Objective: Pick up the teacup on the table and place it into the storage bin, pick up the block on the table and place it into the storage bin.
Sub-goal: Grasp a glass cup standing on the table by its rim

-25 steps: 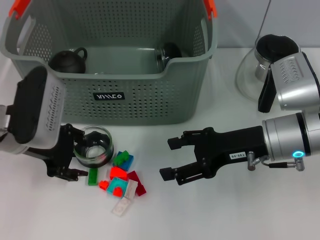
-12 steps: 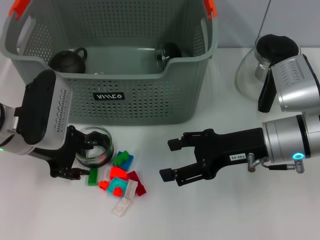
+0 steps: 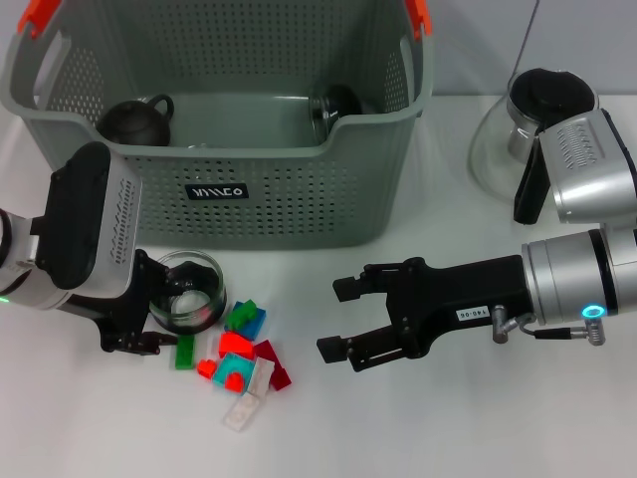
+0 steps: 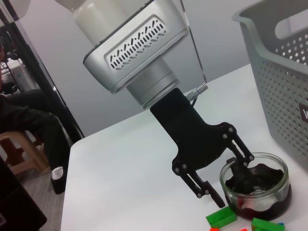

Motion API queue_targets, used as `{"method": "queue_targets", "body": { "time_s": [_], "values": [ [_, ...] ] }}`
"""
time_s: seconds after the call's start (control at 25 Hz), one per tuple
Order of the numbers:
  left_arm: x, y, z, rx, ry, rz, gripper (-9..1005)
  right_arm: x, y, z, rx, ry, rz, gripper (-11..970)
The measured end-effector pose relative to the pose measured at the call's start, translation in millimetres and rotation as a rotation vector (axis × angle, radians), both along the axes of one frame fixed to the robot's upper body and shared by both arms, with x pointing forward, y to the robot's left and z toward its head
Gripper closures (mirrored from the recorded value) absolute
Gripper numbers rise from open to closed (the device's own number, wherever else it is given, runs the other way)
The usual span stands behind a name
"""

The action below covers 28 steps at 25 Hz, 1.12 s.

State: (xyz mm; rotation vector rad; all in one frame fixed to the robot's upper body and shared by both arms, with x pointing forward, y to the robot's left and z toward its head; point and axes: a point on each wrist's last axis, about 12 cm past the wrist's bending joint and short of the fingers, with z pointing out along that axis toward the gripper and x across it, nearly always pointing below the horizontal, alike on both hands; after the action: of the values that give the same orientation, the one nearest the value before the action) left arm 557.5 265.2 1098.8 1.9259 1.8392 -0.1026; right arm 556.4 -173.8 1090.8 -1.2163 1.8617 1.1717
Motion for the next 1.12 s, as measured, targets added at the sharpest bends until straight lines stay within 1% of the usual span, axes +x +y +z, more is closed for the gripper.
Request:
{"method": "queue_targets", "body": {
  "time_s": [0.52, 0.76, 0.92, 1.12],
  "values": [
    [0.2, -1.3, -1.0, -0.002, 0.009, 0.005, 484, 0.3, -0.2, -0.1, -0.001, -0.002, -0.002, 15],
    [1.5, -3.4, 0.8, -0.008, 0.016, 0.029, 496, 1.5, -0.7, 1.0, 0.004, -0.005, -0.008, 15],
    [3.0, -4.8, 2.8, -0.012, 0.021, 0.044, 641, 1.9, -0.8, 1.4, 0.005, -0.005, -0.010, 15],
    [2.8, -7.0, 2.5, 0.012, 0.035, 0.046, 810, 2.2, -0.7, 2.2, 0.006, -0.009, -0.009, 14]
  ]
}}
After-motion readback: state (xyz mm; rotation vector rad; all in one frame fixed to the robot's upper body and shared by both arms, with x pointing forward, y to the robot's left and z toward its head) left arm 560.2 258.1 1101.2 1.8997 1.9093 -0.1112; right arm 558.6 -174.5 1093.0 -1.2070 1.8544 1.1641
